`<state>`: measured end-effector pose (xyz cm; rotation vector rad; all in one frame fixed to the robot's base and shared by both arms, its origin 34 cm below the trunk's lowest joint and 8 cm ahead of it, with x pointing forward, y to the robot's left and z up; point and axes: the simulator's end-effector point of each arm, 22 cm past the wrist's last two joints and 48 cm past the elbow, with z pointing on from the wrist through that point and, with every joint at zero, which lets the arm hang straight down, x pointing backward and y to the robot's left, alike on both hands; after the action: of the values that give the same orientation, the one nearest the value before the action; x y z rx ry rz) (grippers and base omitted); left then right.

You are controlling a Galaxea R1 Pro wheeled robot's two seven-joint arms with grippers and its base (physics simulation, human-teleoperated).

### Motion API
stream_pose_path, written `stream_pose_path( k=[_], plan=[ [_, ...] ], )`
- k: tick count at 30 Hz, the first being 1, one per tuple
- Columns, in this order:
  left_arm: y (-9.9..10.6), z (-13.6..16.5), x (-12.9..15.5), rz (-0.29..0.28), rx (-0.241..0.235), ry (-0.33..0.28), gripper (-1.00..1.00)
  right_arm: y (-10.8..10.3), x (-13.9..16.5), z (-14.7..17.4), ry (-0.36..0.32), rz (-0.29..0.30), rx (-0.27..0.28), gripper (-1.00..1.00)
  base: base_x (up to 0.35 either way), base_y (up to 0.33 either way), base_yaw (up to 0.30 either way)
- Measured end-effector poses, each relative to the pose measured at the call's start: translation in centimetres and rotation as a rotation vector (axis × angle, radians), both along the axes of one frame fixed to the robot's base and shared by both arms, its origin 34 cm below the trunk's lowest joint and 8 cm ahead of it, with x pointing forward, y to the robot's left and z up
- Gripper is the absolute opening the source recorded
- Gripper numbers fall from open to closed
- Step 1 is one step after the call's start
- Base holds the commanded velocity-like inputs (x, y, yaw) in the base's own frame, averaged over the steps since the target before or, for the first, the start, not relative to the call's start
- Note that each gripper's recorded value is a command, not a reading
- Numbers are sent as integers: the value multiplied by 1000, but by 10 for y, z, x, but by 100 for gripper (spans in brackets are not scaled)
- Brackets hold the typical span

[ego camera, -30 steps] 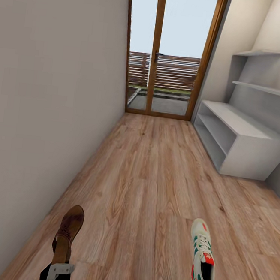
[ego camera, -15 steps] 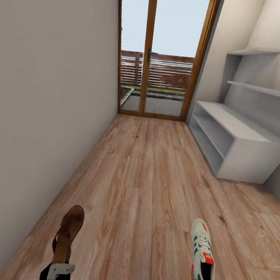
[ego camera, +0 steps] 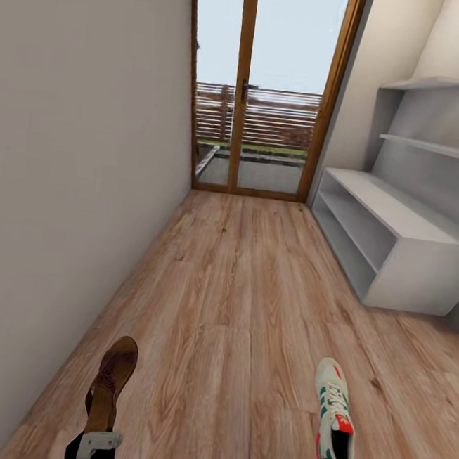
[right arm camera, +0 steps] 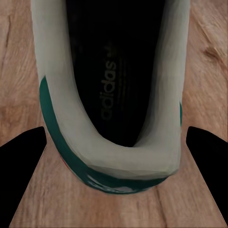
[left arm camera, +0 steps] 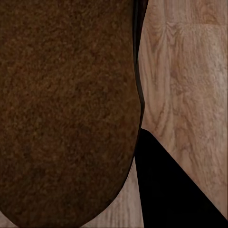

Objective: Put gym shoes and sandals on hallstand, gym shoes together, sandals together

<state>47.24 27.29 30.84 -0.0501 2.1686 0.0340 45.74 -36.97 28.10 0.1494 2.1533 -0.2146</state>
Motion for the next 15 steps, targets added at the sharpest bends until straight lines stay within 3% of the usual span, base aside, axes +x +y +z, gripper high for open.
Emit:
stream_pose_path(
  k=[15],
  plan=[
    [0,0,0,0,1,0,-100,-1,0,0,-1,-2,-2,-100,339,0,0]
  ],
)
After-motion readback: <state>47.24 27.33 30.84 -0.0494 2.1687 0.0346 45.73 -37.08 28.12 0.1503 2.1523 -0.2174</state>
